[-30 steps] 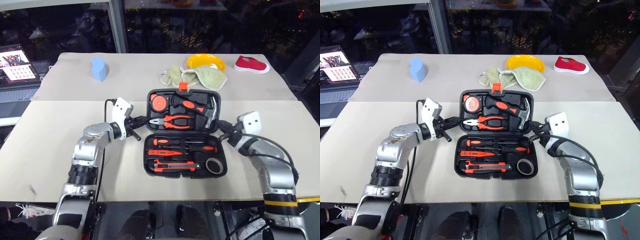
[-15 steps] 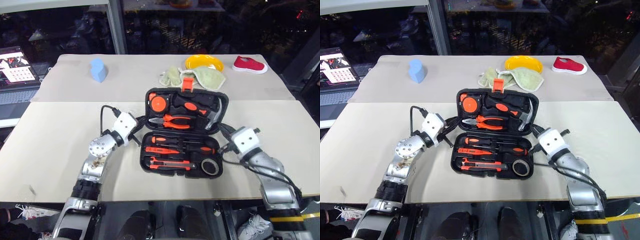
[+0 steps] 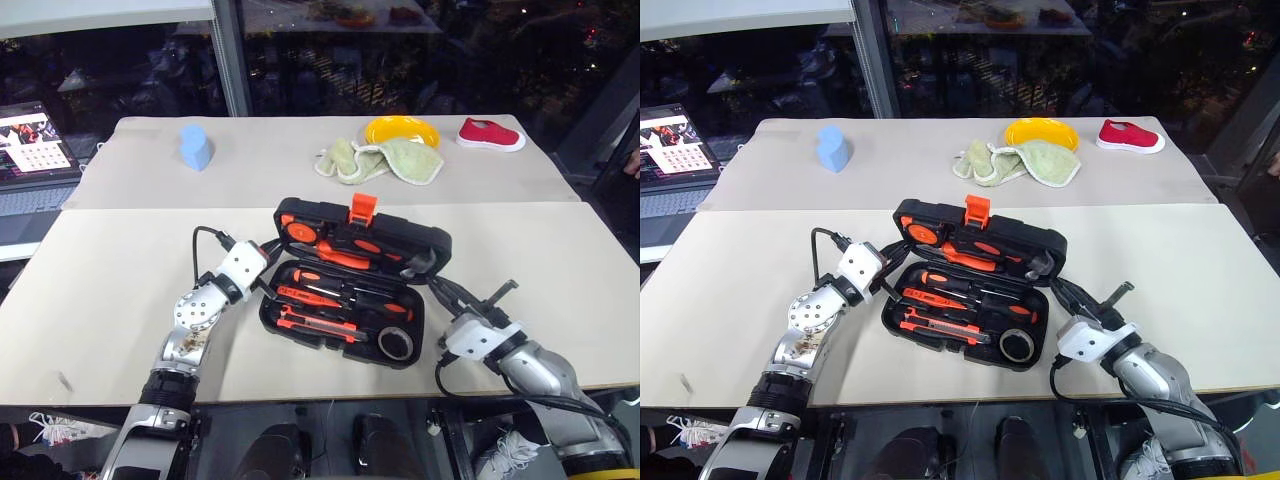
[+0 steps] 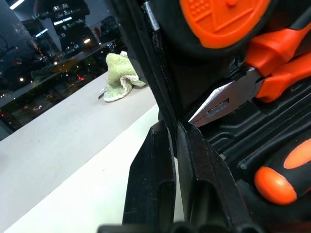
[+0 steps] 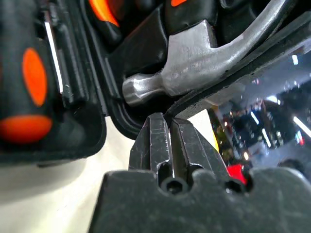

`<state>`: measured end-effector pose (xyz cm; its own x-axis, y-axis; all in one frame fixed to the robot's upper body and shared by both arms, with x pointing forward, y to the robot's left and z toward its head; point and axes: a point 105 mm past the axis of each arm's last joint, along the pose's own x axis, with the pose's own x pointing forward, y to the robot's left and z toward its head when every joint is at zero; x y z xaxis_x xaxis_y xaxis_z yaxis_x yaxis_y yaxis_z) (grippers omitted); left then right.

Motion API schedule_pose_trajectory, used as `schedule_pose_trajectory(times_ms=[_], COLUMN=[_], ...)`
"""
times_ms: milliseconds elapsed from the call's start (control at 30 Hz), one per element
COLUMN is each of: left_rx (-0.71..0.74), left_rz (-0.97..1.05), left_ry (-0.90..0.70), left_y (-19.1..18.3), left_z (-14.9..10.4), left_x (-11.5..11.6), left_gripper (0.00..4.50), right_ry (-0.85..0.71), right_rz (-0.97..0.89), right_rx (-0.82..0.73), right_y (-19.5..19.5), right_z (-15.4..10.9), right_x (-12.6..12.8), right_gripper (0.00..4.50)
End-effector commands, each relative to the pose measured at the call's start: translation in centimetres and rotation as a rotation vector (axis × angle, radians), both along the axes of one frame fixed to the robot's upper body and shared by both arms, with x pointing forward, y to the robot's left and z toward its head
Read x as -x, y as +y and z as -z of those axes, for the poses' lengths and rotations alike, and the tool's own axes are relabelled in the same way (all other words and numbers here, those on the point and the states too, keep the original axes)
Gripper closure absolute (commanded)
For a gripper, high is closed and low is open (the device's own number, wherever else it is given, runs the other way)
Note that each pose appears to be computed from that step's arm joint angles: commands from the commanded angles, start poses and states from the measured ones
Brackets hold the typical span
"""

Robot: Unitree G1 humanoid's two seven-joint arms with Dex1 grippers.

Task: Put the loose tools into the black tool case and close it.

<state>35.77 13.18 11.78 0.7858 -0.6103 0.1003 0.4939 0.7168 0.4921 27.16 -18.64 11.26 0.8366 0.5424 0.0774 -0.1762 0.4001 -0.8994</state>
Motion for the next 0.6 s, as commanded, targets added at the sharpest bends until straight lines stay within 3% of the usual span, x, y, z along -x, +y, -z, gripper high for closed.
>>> schedule_pose_trajectory(times_ms=[33,67,100,167,300,400,500,600], left_rx=[-0.007,-0.013,-0.022,-0.034,-0.055,-0.058,-0.077,-0.115], left_rz=[-0.126,-0.136,-0.149,-0.202,-0.266,-0.273,-0.192,-0.033], left_ry=[0.035,0.038,0.039,0.058,0.110,0.158,0.230,0.314], left_y=[4.3,5.0,5.7,7.7,11.0,12.1,11.5,8.9], left_z=[0.5,0.5,0.5,0.5,0.3,-0.1,-0.2,-0.7], left_x=[0.1,0.5,0.8,1.1,0.9,-0.1,-1.1,-2.5], left_gripper=[3.74,3.55,2.99,2.37,1.01,0.03,0.03,0.00], right_ry=[0.034,0.056,0.079,0.204,0.614,0.829,0.955,1.040], right_rz=[-0.058,-0.070,-0.078,-0.066,-0.054,-0.093,-0.126,-0.195], right_rx=[0.001,-0.001,-0.008,-0.062,-0.297,-0.409,-0.506,-0.501], right_y=[0.3,0.3,0.2,-0.7,-2.2,-1.9,-0.8,1.6], right_z=[-0.2,-0.3,-0.5,-0.6,0.0,-0.1,-0.3,0.1], right_x=[2.2,2.9,3.6,4.6,7.1,9.2,10.1,10.9], right_gripper=[3.77,3.52,3.02,2.49,1.18,1.11,1.11,1.94])
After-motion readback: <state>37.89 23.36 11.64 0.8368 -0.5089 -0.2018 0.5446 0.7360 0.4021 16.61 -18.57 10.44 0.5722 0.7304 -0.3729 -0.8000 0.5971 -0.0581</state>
